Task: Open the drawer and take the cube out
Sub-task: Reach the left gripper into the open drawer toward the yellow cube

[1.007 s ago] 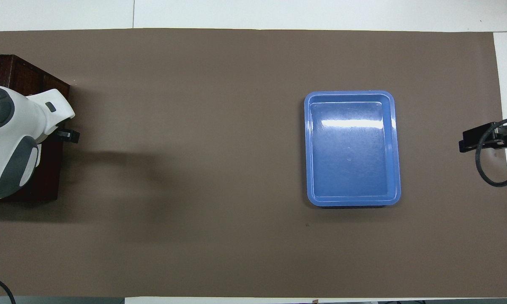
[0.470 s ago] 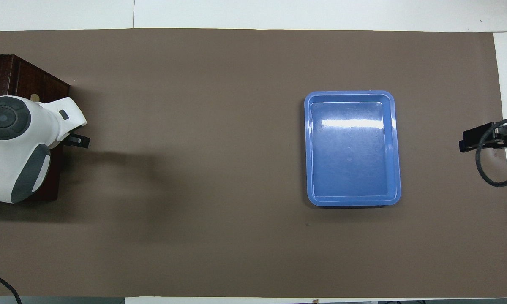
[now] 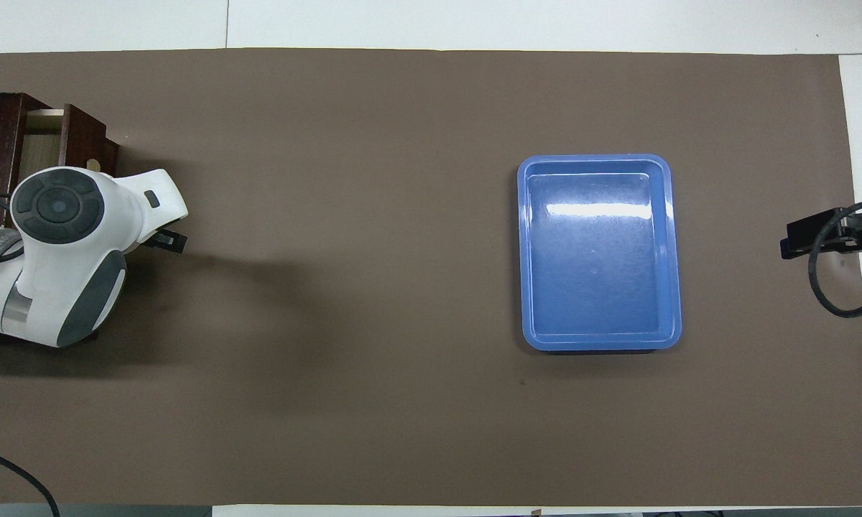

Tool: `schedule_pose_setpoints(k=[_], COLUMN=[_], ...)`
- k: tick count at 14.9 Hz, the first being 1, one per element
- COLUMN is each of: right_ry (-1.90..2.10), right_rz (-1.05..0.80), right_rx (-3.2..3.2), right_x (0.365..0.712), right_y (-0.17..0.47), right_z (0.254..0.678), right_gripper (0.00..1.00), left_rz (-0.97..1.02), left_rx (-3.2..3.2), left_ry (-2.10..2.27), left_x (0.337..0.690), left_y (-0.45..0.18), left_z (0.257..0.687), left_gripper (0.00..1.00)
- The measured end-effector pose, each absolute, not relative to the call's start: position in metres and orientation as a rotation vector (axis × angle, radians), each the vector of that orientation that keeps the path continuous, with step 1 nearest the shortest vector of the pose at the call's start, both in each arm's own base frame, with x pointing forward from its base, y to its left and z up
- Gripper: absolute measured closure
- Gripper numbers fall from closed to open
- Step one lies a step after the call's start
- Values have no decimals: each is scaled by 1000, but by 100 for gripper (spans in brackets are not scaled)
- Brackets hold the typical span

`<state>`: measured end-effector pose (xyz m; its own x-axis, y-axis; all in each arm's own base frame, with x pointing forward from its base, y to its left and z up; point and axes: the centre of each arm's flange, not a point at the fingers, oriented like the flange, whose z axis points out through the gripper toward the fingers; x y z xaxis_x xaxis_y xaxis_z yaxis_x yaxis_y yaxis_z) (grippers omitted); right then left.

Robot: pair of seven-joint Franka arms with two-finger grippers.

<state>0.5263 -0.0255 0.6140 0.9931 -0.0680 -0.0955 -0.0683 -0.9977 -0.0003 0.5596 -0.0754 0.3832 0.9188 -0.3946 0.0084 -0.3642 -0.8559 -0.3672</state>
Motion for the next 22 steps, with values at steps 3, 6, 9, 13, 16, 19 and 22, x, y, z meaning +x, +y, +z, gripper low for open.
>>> schedule_pose_setpoints(k=[3, 6, 9, 13, 16, 19, 22], right_ry=[107, 107, 107, 107, 107, 107, 107], right_rz=[150, 150, 150, 150, 150, 150, 150], right_rx=[-3133, -3133, -3133, -3133, -3133, -3133, -3133], right_x=[526, 526, 526, 526, 526, 526, 526], right_y=[-25, -25, -25, -25, -25, -25, -25], right_z=[614, 614, 614, 614, 614, 614, 614], right_gripper=[0, 0, 0, 0, 0, 0, 0], left_rz=[-122, -128, -133, -132, -98, -48, -26], left_rx=[-2710, -2709, -2706, -2704, -2705, -2736, -2787], left_ry=[589, 606, 631, 643, 623, 563, 489], left_x=[557, 555, 552, 550, 550, 556, 562], left_y=[-90, -102, -116, -124, -126, -138, -142], left_z=[383, 383, 383, 382, 388, 421, 465], left_gripper=[0, 0, 0, 0, 0, 0, 0])
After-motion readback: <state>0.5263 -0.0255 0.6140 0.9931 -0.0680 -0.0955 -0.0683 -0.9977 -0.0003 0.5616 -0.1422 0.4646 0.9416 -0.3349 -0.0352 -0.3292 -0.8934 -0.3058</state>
